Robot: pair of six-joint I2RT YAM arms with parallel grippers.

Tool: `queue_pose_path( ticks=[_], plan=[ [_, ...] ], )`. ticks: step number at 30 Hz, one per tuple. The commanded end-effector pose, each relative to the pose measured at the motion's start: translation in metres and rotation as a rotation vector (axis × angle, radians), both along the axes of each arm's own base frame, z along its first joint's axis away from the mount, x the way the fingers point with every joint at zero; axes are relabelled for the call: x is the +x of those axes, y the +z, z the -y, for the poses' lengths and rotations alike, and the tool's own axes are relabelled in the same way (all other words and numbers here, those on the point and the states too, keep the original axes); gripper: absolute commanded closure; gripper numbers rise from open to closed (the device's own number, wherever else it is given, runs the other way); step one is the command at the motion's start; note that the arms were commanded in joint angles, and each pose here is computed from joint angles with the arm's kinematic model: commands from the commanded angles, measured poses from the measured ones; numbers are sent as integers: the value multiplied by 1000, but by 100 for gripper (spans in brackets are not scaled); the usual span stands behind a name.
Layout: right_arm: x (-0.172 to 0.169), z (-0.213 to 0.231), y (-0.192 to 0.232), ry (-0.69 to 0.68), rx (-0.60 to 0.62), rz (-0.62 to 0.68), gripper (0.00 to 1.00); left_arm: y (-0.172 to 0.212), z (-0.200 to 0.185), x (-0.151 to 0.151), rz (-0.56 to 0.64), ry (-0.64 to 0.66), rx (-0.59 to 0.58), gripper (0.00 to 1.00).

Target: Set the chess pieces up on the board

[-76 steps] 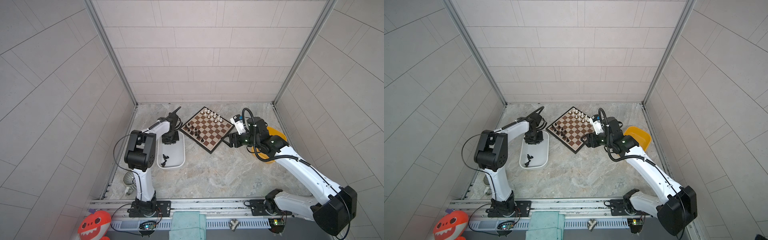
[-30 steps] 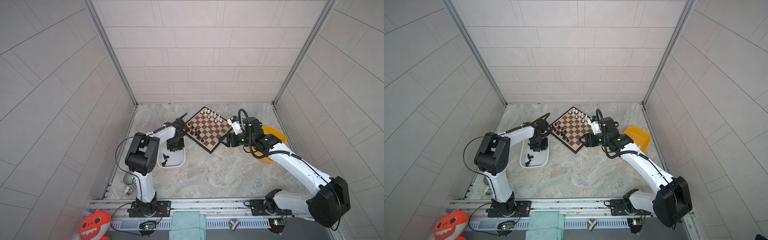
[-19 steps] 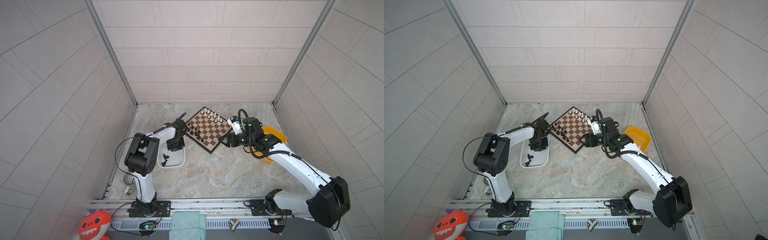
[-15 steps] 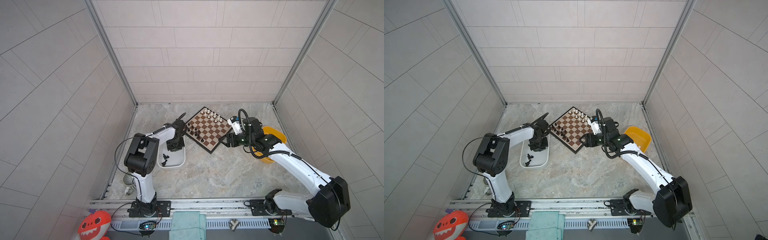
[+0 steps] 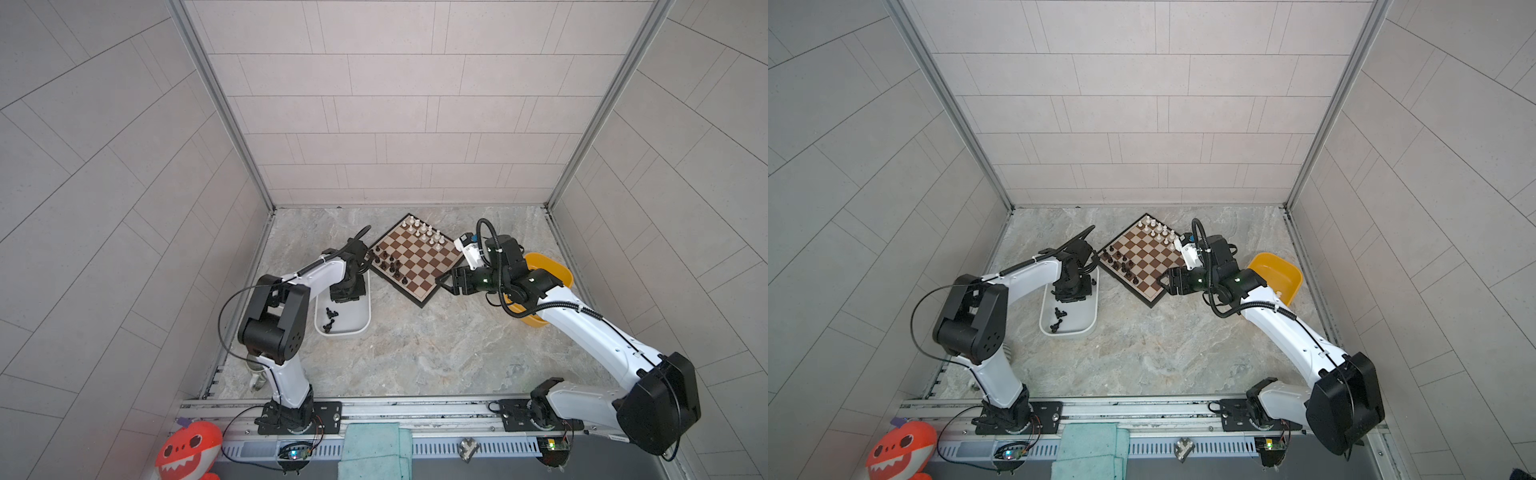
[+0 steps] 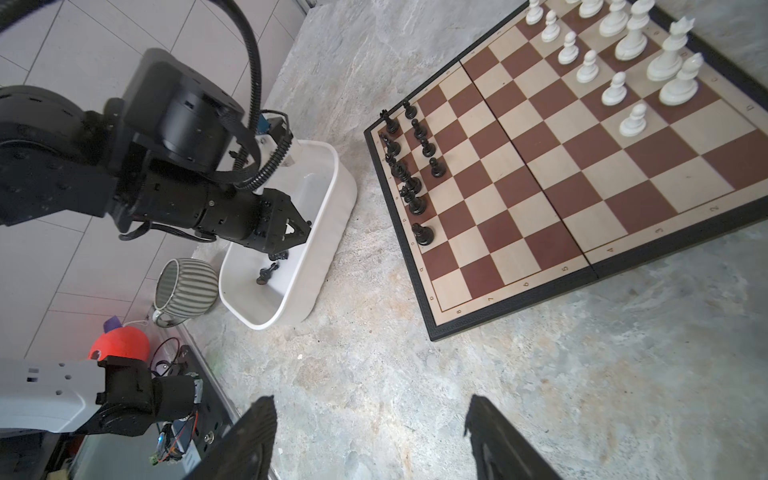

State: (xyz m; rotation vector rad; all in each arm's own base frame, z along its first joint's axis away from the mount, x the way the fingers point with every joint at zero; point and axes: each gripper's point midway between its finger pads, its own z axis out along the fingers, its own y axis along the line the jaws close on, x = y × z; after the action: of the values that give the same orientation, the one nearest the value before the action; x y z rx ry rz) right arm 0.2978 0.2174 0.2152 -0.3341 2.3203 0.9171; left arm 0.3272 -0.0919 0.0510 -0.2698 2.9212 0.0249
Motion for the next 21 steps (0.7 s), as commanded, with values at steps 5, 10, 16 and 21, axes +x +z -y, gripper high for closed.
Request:
queue_pose_path(
  ticks=[5, 10, 16, 21],
  plan=[
    [18, -1, 43, -72, 161, 47, 26, 106, 31, -1, 328, -325, -72, 84],
    [33, 8, 66, -150, 213, 60, 26, 176, 118, -4, 690, -669, -299, 83],
    [26, 2, 70, -96, 121, 40, 29, 199, 182, -22, 1022, -986, -425, 82],
    [13, -3, 62, -41, 12, 17, 31, 188, 202, -29, 1022, -1102, -466, 82]
  ],
)
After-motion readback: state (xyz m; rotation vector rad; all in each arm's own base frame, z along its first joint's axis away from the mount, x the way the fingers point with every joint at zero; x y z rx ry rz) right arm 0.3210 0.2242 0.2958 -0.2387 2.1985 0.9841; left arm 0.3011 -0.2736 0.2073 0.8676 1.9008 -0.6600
